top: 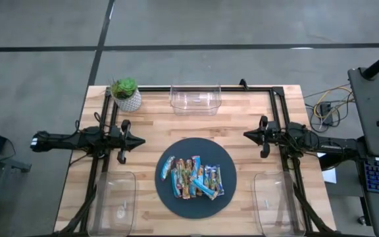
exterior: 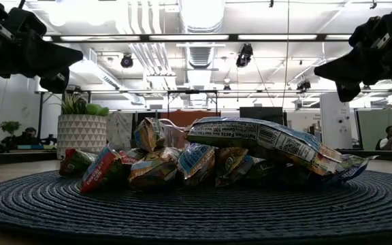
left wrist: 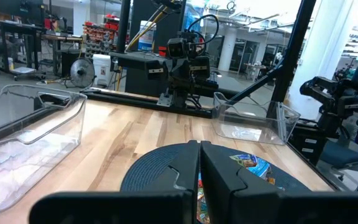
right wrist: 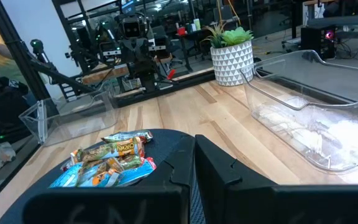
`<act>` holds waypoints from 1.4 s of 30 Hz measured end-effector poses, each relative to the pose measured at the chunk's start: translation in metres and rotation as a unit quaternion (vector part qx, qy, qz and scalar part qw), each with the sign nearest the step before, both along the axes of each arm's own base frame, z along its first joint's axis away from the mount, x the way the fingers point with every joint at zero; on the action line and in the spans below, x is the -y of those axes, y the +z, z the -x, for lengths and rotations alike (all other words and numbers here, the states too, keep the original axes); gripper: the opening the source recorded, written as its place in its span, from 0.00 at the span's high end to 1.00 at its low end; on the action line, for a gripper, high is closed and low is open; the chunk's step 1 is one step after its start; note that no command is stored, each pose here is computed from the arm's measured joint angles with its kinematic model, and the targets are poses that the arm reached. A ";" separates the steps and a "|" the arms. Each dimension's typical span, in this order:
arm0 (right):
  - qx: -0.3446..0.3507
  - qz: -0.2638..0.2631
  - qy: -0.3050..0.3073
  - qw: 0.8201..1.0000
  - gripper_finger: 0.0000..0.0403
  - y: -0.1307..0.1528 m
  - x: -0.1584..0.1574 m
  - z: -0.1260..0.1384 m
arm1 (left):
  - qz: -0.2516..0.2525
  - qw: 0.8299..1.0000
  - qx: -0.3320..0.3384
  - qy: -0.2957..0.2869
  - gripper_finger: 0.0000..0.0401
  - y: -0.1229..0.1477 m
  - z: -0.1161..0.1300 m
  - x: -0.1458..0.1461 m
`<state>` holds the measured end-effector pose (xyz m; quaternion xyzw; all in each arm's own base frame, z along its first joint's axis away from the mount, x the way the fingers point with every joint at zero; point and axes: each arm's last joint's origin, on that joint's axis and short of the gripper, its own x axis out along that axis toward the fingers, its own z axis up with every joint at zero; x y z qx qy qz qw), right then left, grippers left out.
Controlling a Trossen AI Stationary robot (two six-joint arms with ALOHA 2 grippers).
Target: Pick and place Granola Bars by type
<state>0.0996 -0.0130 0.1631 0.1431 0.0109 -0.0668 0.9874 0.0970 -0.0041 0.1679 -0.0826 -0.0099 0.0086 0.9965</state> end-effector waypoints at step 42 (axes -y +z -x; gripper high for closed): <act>0.076 -0.272 -0.002 0.959 0.98 0.008 0.000 0.000 | 0.207 0.967 0.145 -0.032 1.00 0.027 0.004 0.000</act>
